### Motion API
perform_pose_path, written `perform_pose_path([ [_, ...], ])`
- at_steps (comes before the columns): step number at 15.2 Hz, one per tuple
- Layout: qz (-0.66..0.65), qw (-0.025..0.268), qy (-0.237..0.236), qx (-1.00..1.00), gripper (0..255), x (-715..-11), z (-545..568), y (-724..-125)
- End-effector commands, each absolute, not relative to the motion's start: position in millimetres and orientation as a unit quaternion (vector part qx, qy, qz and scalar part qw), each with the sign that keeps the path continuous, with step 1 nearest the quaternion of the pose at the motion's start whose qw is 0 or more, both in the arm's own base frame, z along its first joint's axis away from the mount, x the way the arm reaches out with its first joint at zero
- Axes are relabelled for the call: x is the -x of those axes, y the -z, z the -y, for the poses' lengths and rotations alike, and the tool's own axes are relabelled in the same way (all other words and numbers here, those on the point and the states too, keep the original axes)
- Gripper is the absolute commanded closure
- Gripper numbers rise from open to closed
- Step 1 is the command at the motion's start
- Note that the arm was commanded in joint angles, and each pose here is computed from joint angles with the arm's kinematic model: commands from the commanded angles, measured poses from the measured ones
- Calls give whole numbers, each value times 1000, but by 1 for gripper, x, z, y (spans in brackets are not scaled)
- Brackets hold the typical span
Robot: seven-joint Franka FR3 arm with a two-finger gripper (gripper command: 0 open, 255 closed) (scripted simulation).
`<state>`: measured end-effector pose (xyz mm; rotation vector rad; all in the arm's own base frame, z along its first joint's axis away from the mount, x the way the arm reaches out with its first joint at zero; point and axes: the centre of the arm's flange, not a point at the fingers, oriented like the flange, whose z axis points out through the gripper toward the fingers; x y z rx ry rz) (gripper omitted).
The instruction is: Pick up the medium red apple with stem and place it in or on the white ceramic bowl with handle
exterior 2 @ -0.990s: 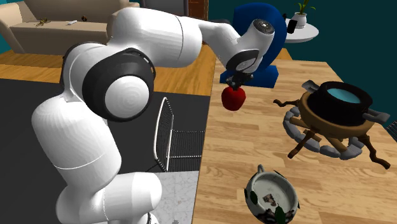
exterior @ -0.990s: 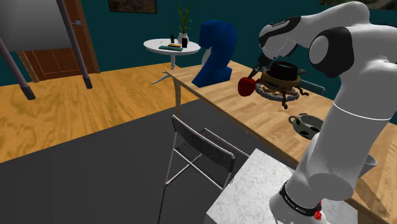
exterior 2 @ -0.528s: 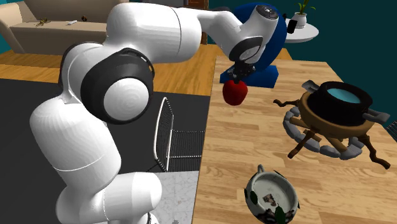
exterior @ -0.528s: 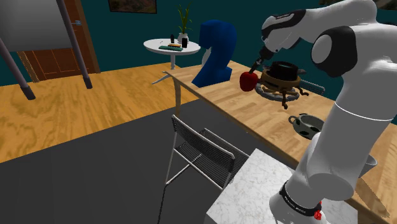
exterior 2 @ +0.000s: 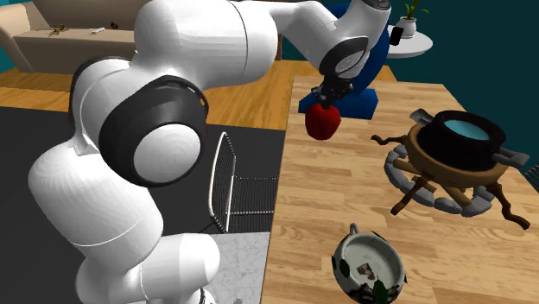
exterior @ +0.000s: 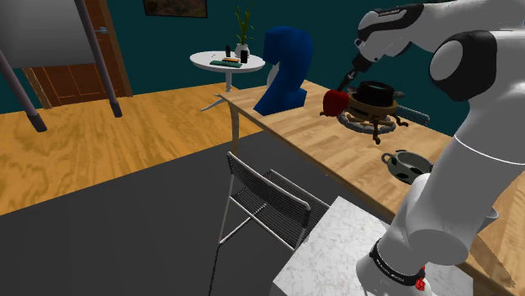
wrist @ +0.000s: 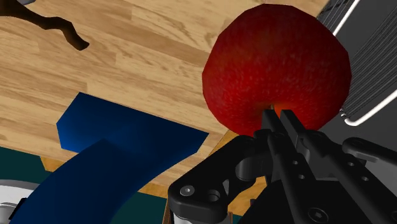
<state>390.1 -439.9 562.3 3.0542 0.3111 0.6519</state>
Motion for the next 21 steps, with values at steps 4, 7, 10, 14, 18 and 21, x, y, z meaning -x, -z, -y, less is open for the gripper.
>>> perform_pose_path([
  [4, -100, 2, -207, -973, 255, -325, 451, -574],
  [7, -100, 2, -207, -973, 255, -287, 458, -580],
  [10, -100, 2, -207, -973, 255, -248, 465, -587],
  [14, -100, 2, -207, -973, 255, -197, 474, -596],
  [18, -100, 2, -207, -973, 255, -146, 483, -605],
  [21, -100, 2, -207, -973, 255, -107, 490, -612],
])
